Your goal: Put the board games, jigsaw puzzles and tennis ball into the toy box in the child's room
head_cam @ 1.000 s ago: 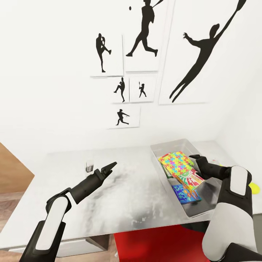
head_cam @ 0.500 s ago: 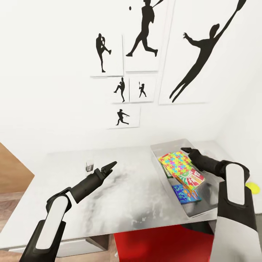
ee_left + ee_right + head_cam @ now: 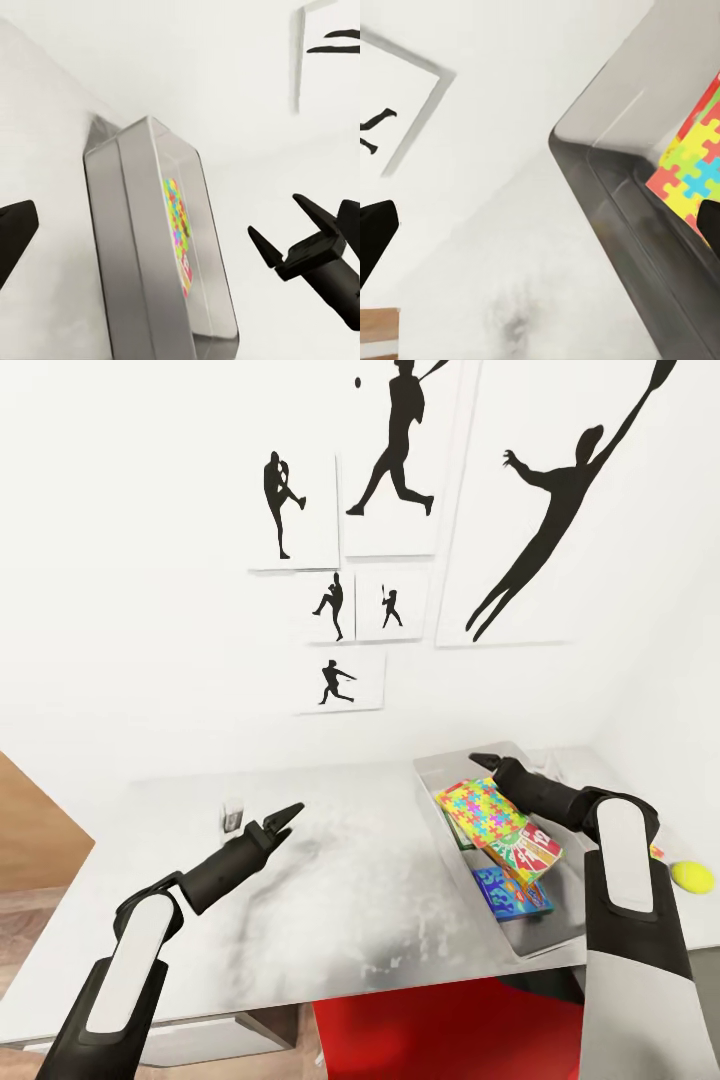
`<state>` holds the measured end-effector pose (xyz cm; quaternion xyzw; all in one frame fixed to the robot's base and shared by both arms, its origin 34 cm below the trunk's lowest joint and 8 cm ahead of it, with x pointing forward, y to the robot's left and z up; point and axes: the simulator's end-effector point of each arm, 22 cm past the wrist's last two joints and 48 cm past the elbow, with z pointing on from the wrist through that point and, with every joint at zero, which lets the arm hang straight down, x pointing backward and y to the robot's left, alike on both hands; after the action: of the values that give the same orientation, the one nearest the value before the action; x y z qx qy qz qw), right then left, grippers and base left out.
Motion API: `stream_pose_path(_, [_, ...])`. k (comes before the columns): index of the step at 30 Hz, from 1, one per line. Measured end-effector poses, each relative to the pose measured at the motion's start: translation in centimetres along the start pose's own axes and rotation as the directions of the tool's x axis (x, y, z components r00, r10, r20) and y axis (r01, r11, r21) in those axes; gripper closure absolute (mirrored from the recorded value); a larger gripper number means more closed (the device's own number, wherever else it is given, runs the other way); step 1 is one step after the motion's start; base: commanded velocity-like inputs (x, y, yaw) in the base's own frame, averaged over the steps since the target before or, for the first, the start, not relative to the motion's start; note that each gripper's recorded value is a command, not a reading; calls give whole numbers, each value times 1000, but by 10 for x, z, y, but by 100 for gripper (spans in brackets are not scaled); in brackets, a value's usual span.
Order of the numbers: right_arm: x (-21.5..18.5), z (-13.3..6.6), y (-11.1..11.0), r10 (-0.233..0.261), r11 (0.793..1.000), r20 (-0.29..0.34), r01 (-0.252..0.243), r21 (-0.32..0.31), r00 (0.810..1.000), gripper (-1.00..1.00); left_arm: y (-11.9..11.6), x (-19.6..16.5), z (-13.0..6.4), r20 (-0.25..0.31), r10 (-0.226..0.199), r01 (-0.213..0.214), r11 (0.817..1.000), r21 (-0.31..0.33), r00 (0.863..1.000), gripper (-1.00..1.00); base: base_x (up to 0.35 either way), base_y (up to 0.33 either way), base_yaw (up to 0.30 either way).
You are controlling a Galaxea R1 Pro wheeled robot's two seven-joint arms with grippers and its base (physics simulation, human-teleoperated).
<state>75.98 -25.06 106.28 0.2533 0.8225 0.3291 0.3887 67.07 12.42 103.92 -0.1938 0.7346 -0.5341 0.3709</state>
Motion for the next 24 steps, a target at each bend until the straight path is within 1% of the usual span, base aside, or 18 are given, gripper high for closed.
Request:
stream_pose_path(3, [0, 0, 2, 0, 1000, 0, 0, -11, 1000, -100, 3, 0, 0, 0, 0, 0, 1000, -13, 1000, -100, 0, 0, 0])
stream_pose_path(24, [0, 0, 2, 0, 1000, 0, 0, -11, 1000, -100, 3, 0, 0, 0, 0, 0, 1000, -13, 1000, -100, 0, 0, 0])
